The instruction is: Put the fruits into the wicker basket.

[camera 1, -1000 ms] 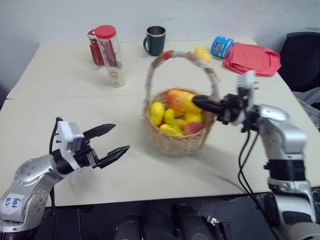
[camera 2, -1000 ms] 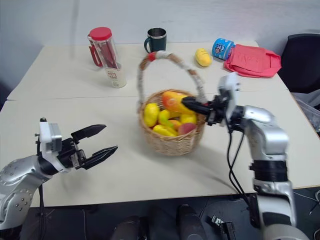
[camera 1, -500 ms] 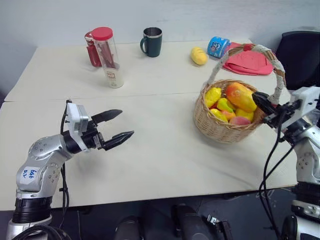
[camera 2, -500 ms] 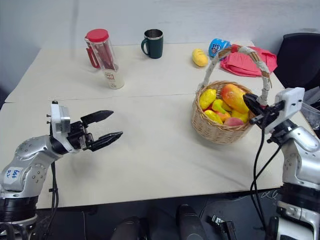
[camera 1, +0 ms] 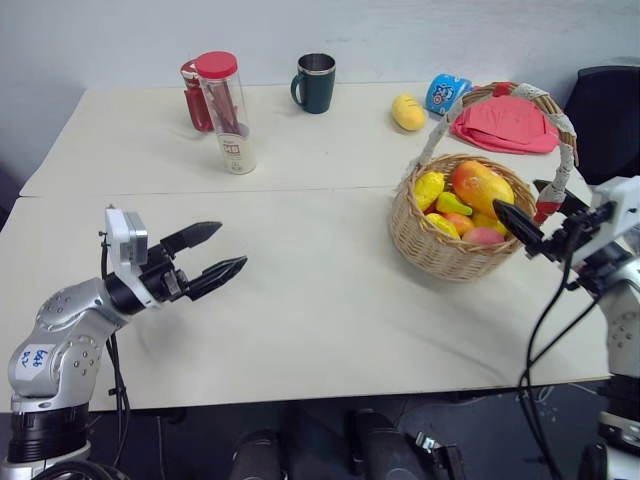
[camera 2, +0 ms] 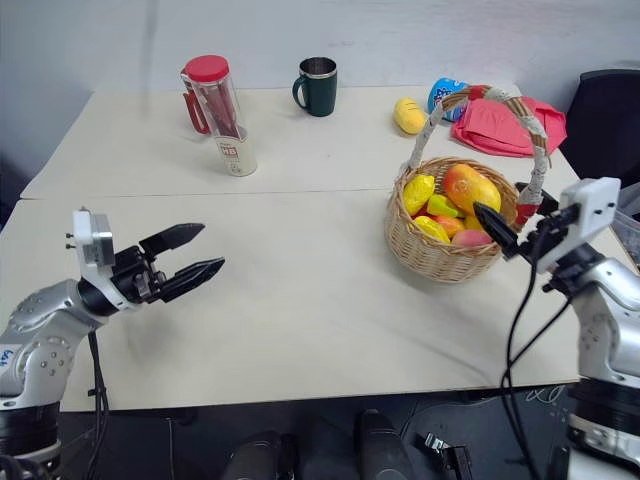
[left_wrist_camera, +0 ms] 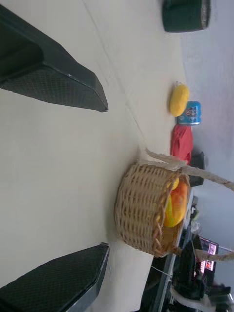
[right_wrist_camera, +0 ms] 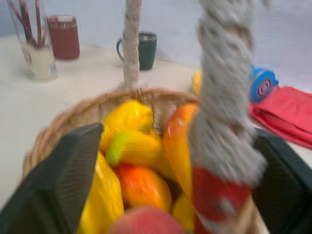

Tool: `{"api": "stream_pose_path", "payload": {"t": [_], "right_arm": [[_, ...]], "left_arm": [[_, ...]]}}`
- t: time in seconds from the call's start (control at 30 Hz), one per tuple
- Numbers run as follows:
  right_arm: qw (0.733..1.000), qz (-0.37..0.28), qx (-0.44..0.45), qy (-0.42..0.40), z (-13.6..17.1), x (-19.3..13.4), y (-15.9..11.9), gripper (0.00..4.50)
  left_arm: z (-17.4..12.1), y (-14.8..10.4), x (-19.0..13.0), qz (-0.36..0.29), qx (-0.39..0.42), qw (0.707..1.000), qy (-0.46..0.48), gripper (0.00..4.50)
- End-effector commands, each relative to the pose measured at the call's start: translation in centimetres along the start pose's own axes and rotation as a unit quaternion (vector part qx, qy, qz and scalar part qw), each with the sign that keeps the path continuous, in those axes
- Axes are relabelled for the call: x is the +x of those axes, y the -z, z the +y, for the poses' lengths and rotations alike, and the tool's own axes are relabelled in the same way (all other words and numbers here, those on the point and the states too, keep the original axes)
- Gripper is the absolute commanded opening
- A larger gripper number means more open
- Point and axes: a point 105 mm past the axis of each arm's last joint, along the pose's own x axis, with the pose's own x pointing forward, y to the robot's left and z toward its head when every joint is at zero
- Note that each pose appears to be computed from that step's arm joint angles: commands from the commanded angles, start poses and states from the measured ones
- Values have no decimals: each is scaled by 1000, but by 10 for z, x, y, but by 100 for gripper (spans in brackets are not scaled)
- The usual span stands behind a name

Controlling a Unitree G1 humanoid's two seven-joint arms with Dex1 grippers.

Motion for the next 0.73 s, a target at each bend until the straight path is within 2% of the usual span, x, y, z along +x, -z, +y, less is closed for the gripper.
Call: {"api": "stream_pose_path", "payload": {"t": [0.03,0.1,0.17,0.2,0.23,0.27,0.37,0.43,0.53,0.73], "right_arm": [[998,-7,-64,-27,-6,-17,-27,445],[990,9,-128,-56,-5,-21,-29,445],[955,66,-249,-144,6,-28,-18,445],[935,95,-290,-180,9,-32,-11,445],[927,113,-298,-200,11,-35,-4,445],[924,121,-298,-208,11,-37,0,445],[927,123,-214,-282,32,-46,7,445],[916,126,-163,-345,57,-53,17,445],[905,109,-119,-393,88,-50,31,445],[916,62,-70,-390,116,-18,55,445]], "left_arm": [[-5,-3,-11,18,42,999,-4,450],[-4,5,-19,28,45,998,-18,450],[-4,21,-35,69,75,994,-33,450],[-8,27,-40,87,92,991,-29,450],[-12,32,-47,106,97,989,-29,450],[-14,35,-50,115,98,988,-28,450],[-24,36,-62,141,86,985,-41,450],[-29,36,-61,141,96,984,-42,450],[-34,46,-59,157,116,980,-36,450],[-42,58,-49,168,133,977,-17,450]]}}
